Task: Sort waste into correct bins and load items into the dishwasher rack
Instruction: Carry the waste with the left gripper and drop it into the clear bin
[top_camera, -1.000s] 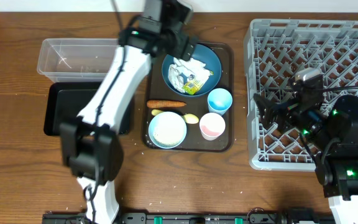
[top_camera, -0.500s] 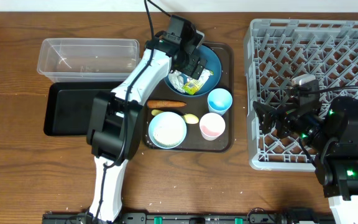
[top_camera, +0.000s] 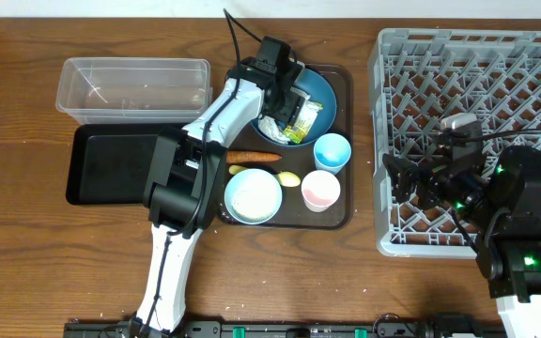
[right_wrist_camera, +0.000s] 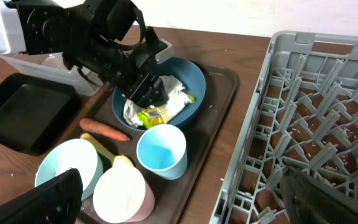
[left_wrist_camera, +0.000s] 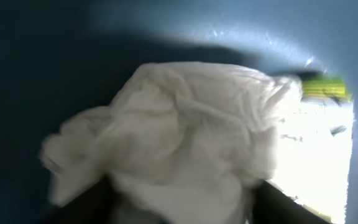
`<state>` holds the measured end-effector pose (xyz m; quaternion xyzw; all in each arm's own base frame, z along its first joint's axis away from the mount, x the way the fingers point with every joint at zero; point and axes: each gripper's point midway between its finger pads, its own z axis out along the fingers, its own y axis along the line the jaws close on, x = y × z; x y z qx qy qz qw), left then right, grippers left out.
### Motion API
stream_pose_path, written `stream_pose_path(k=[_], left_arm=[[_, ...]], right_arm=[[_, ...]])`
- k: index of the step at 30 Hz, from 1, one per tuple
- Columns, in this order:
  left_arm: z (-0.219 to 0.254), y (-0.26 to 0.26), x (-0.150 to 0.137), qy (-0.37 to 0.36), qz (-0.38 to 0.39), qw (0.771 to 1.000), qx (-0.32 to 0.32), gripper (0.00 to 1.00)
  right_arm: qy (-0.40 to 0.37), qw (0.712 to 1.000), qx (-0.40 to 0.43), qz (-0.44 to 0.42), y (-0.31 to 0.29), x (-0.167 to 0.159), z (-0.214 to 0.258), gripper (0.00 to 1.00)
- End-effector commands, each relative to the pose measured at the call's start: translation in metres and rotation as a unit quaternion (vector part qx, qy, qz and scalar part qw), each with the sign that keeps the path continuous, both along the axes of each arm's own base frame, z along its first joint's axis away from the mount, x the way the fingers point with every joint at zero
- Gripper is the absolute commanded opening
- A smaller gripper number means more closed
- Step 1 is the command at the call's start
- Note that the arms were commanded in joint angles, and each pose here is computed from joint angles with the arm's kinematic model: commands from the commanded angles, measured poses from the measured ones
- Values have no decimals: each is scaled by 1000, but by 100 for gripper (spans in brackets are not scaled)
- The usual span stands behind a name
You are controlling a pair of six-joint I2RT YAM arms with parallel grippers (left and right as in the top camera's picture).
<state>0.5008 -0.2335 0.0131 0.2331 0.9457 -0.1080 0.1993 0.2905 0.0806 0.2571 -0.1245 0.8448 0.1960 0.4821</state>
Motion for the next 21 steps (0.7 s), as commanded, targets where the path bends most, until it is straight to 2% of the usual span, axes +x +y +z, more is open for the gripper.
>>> stream_pose_path(k=[1,3,4,10,17,21], left_arm=[[-21,0,-7,26,1,1000,4,27],[-21,0,-7,25,1,1000,3,8],[-20,0,-7,25,2,1000,3,6],[22,0,2,1,39,999,-25,6],[150,20,11,-95,78,989,-80,6],[203,64,9,-137,130,979,-71,6]], right_arm=[[-14,1000,-8,-3,-4,2,9,99],[-14,1000,-8,-3,-4,2,9,99],[-14,1000,-9,-4,-4,2,8,99],[-14,1000,-9,-4,-4,2,8,99],[-14,1000,-9,-4,-4,2,8,99],[-14,1000,-9,-4,-4,2,8,99]])
